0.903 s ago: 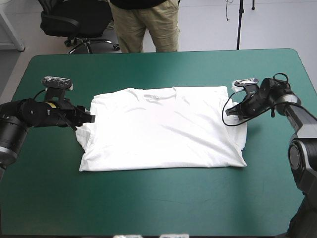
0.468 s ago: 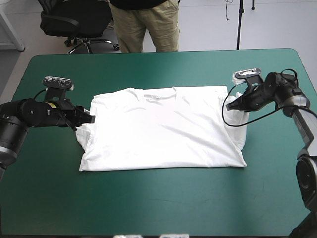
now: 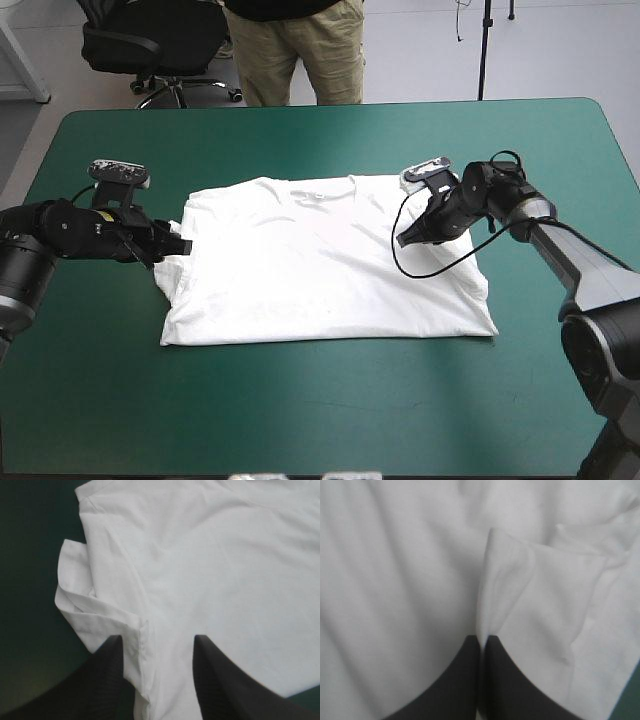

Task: Fold the cloth

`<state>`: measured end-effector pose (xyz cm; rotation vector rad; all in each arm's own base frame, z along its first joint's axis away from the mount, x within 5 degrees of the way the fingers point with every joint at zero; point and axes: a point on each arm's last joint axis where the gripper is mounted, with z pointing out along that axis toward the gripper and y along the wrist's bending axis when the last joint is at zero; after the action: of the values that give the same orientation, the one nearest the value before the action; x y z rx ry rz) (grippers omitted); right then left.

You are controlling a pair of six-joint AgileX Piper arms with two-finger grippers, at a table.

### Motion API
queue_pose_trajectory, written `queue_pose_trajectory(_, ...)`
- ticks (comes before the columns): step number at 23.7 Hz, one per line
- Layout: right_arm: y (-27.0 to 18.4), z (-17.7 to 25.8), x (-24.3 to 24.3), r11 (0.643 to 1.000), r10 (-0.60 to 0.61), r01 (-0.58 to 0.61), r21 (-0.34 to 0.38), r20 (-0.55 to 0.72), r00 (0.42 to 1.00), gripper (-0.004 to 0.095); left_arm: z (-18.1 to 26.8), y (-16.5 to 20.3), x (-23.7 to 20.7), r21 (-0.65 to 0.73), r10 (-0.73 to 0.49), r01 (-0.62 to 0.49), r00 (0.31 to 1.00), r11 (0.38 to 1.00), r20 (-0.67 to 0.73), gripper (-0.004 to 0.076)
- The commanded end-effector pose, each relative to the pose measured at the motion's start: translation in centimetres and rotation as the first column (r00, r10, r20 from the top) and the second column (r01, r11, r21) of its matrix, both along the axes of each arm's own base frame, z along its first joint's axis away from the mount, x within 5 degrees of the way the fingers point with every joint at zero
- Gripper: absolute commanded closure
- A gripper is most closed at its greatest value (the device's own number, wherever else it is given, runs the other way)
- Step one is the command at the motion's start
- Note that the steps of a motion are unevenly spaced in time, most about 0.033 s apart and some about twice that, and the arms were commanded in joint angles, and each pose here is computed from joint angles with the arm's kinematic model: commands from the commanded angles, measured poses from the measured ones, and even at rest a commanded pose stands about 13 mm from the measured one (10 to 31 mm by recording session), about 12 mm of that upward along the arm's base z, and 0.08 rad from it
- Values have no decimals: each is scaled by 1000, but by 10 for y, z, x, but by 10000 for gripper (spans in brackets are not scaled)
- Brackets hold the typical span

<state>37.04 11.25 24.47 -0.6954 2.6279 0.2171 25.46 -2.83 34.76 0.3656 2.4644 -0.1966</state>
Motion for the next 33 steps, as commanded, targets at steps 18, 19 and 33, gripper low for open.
queue_pose_trajectory(18,-17,144,-75,995,21,-56,86,364,931,555,-26,66,45,-153,321,-322,947,934,-34,402)
queue_pose_trajectory(19,-18,150,-80,993,22,-63,97,377,926,555,-37,72,56,-194,326,-330,944,924,-53,402)
queue_pose_trajectory(33,-18,155,-87,991,31,-78,110,377,926,555,-114,87,120,-229,301,-355,923,906,-241,402)
